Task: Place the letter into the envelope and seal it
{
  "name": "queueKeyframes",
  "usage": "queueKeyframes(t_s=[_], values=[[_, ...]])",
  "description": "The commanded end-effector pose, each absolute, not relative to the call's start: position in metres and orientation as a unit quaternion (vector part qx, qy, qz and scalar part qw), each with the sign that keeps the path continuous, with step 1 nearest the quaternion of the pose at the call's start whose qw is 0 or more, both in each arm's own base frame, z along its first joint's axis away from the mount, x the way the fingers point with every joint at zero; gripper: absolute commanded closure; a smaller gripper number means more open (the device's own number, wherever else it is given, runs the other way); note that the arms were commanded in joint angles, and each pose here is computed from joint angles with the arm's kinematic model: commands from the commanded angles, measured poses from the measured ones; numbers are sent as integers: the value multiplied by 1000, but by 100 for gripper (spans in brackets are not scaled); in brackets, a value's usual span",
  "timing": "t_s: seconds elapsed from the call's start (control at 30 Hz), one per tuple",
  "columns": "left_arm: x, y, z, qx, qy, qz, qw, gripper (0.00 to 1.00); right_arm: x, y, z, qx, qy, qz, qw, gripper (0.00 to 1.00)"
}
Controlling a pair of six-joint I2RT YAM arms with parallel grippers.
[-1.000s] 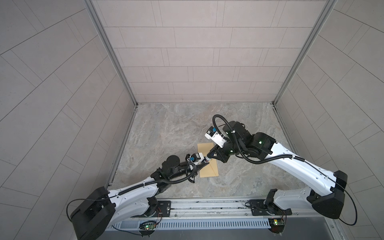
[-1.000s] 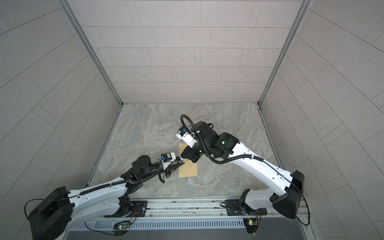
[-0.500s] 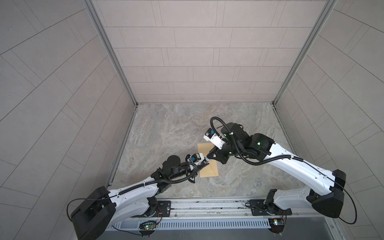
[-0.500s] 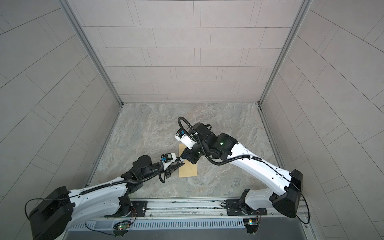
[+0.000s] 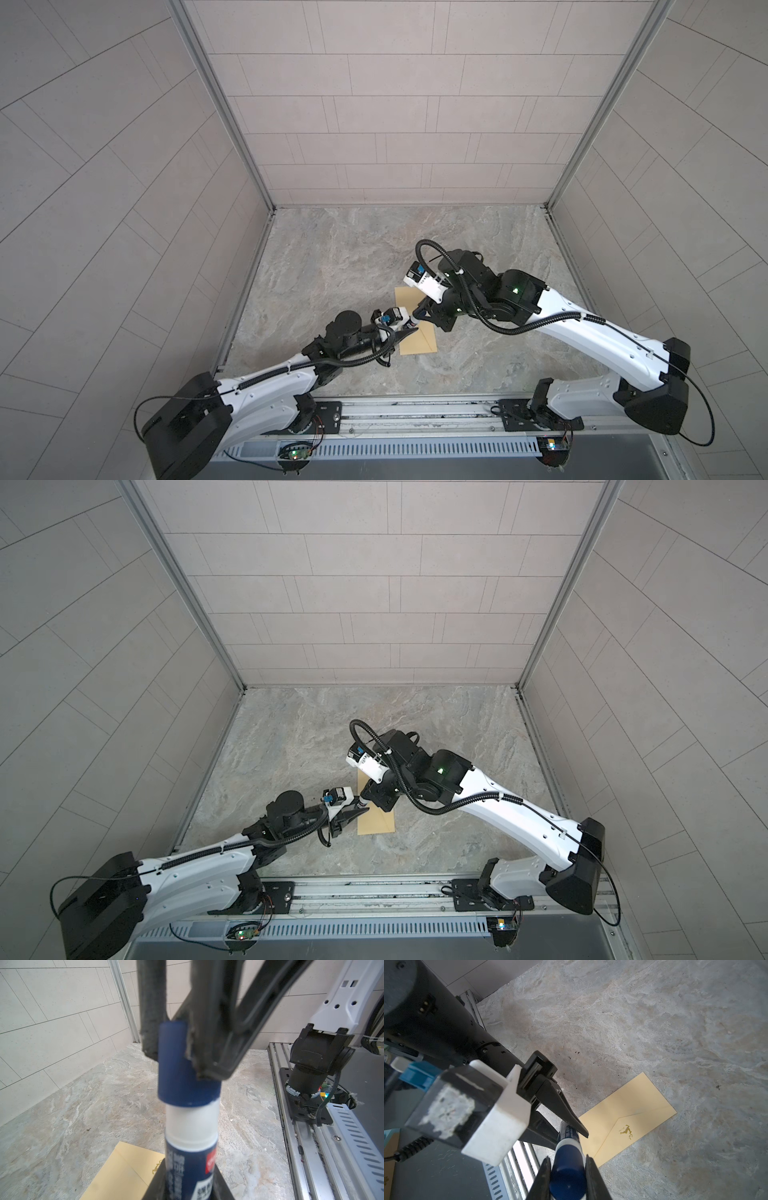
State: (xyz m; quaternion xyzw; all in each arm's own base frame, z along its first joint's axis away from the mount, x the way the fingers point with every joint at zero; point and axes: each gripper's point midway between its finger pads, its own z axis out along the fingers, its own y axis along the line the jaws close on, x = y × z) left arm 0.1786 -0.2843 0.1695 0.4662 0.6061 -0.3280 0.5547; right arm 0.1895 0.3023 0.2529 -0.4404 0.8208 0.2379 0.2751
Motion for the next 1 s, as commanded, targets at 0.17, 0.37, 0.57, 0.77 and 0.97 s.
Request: queueKeyframes(t_s=[0.17,0.37,0.57,0.77,0.97], values=[[179,-289,204,456,562,-342,600,100,169,295,239,-492,808,217,242,100],[178,-288,203,456,562,-341,599,100,171,290,245,-493,807,207,250,100],[178,-288,203,456,562,-341,600,100,171,289,251,-490,809,207,250,100],[178,-288,203,456,562,-342,600,100,176,289,271,-475,807,219,274,100],[178,-288,202,456,562,-343,599,100,177,287,285,-467,803,228,294,100]])
